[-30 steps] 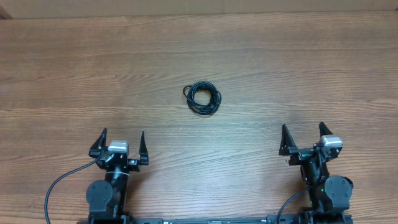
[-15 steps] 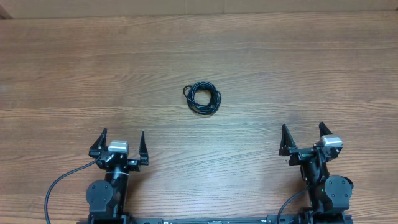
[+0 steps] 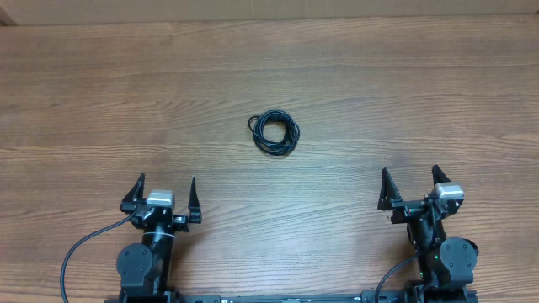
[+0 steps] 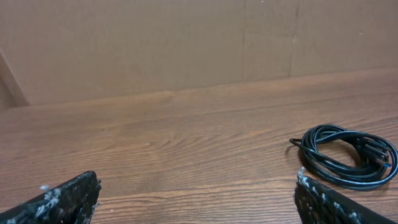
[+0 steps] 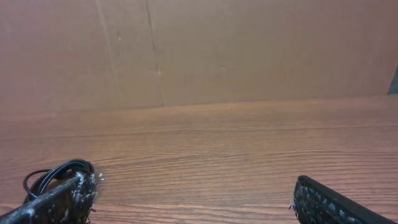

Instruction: Untangle cables

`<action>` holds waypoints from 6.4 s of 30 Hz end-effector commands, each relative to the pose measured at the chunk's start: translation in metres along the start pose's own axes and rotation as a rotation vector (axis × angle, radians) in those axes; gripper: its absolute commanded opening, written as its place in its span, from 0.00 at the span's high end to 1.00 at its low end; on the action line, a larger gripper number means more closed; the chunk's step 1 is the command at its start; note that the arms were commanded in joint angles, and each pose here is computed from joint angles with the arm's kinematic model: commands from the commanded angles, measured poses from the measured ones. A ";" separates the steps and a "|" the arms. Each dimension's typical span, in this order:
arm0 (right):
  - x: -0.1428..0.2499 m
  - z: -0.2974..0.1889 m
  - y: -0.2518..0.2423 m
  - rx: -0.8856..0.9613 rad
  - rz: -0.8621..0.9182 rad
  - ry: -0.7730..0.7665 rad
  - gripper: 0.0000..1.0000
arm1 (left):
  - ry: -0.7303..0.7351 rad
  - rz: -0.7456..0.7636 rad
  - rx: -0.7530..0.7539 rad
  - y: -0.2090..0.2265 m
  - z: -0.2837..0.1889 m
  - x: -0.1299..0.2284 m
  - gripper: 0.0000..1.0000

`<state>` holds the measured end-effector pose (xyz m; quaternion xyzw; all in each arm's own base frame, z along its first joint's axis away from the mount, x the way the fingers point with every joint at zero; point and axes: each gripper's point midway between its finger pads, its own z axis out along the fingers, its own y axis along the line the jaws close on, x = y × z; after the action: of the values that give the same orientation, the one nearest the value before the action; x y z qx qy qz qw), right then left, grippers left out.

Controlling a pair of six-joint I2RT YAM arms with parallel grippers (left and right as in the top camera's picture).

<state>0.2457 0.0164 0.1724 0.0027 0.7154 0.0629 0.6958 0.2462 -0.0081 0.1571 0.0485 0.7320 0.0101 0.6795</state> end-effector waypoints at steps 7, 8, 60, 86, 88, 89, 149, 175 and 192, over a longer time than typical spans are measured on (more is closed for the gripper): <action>0.002 0.000 0.001 -0.007 -0.005 -0.002 0.00 | -0.001 0.023 -0.013 0.003 0.000 0.001 0.00; 0.002 0.000 0.001 -0.007 -0.005 -0.002 0.00 | -0.001 0.023 -0.013 0.003 0.000 0.001 0.01; -0.074 0.047 0.007 0.077 0.130 0.655 0.00 | 0.767 -0.212 0.077 -0.004 0.010 -0.079 0.00; -0.074 0.048 0.007 0.075 0.132 0.673 0.00 | 0.814 -0.116 0.217 -0.076 0.148 -0.126 0.00; -0.074 0.048 0.007 0.075 0.132 0.673 0.00 | 0.845 -0.037 0.277 -0.097 0.155 -0.110 0.00; -0.074 0.048 0.007 0.075 0.132 0.673 0.00 | 0.855 -0.012 0.300 -0.105 0.158 -0.104 0.00; -0.074 0.048 0.011 0.058 0.138 0.674 0.00 | 1.261 0.019 0.425 -0.194 0.191 0.111 0.96; 0.067 0.113 0.159 -0.384 0.094 1.007 0.18 | 1.248 -0.141 0.656 -0.227 0.168 0.016 0.96; 0.120 0.129 0.154 -0.234 0.132 1.084 0.24 | 1.239 -0.088 0.581 -0.219 0.186 0.041 0.39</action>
<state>0.3487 0.1893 0.0572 -0.0693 0.9595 0.1798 0.2054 0.4092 -0.2297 0.0878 0.1814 0.9600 -0.1951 0.0866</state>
